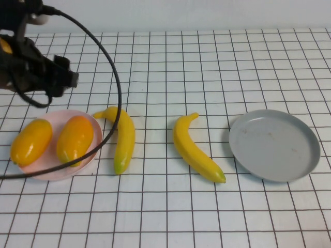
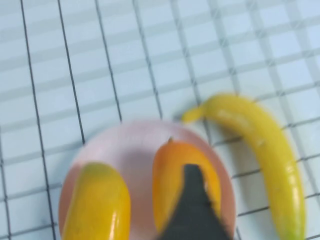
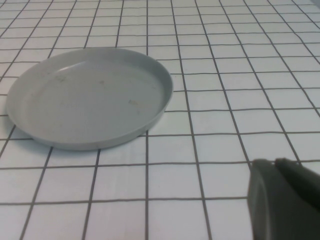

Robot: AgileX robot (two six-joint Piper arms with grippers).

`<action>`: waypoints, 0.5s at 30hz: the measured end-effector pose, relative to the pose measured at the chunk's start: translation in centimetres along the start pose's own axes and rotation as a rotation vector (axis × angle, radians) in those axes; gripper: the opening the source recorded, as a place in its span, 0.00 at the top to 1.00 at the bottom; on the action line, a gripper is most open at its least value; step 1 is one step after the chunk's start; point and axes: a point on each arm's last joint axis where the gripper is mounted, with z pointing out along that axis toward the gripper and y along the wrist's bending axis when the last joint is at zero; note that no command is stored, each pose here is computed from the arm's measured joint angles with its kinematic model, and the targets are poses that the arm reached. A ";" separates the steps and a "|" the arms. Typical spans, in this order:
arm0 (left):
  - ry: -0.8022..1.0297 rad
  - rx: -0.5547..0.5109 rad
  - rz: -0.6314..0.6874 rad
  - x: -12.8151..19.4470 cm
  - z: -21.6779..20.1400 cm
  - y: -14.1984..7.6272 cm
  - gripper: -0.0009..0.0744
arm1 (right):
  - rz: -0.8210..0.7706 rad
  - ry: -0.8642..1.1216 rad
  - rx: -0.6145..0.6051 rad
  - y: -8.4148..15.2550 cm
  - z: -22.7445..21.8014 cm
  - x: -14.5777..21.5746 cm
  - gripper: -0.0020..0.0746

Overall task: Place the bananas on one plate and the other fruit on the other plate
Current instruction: Put another type of fruit in the right plate

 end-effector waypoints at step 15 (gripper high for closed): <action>-0.403 -0.002 -0.042 14.9 -15.2 -0.4 0.99 | 0.000 0.000 0.000 0.0 0.0 0.0 1.00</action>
